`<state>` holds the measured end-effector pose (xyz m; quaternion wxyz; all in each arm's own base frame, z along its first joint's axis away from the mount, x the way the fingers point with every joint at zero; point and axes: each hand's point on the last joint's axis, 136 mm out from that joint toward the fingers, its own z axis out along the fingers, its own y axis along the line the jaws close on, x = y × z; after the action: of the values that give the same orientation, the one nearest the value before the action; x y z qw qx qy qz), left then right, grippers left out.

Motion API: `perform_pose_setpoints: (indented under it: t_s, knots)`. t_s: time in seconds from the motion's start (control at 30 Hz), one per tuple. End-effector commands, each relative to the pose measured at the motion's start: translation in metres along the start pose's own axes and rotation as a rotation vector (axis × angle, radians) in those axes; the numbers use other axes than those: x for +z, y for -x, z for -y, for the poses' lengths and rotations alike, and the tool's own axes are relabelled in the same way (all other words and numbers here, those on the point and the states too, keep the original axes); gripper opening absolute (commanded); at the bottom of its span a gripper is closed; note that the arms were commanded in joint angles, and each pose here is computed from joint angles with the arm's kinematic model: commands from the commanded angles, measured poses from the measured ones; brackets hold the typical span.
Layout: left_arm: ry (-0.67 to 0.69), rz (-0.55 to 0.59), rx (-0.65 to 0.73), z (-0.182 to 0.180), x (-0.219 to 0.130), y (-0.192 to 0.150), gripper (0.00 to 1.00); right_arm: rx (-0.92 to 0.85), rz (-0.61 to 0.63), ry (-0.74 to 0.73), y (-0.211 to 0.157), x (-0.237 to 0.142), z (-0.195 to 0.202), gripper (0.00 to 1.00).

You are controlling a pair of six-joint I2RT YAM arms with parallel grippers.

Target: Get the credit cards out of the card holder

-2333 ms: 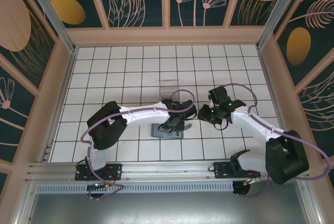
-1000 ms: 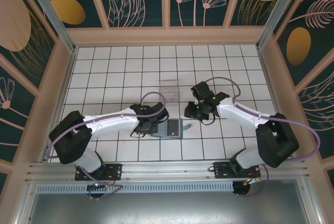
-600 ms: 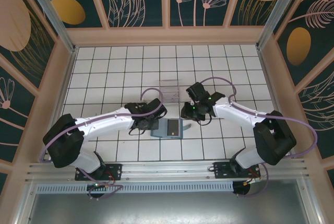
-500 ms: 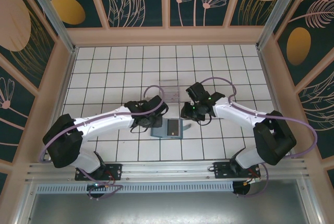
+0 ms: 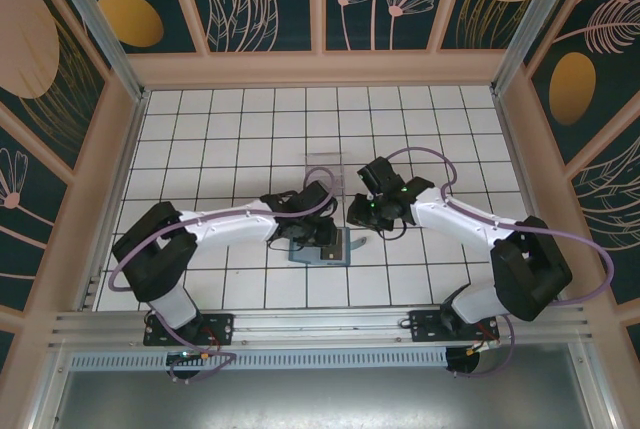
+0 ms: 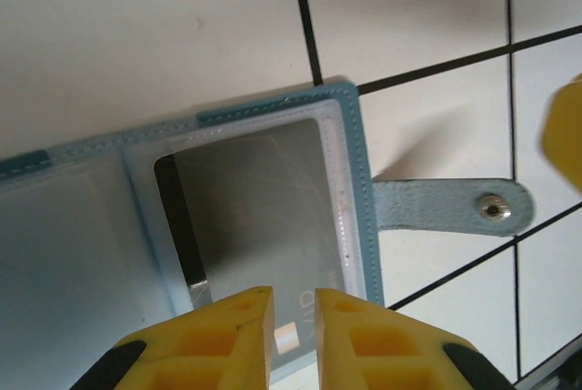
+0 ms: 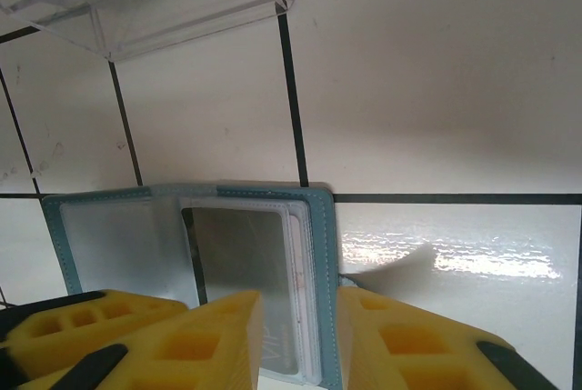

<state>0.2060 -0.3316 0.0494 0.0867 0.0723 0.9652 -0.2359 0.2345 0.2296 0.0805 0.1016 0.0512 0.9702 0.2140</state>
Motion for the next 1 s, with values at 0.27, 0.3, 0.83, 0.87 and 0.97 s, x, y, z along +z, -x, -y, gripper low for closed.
perform_pose_setpoints:
  t_s: [0.27, 0.3, 0.83, 0.87, 0.97]
  knots:
    - [0.088, -0.048, -0.031, -0.041, 0.015, -0.020, 0.17, 0.007, 0.002, -0.024, -0.005, 0.001, 0.000, 0.29]
    - [0.092, -0.049, -0.035, -0.043, 0.016, -0.021, 0.16, 0.007, 0.000, -0.026, -0.006, 0.002, 0.000, 0.28]
    - [0.017, -0.006, -0.082, -0.030, 0.007, -0.015, 0.15, -0.017, -0.025, 0.016, -0.010, 0.003, -0.016, 0.28]
    - [0.015, 0.009, -0.084, -0.028, 0.004, -0.012, 0.16, -0.020, -0.029, 0.019, -0.011, 0.004, -0.017, 0.28]
    - [0.002, 0.040, -0.082, -0.023, -0.003, -0.006, 0.16, -0.027, -0.048, 0.017, -0.014, 0.010, -0.018, 0.29]
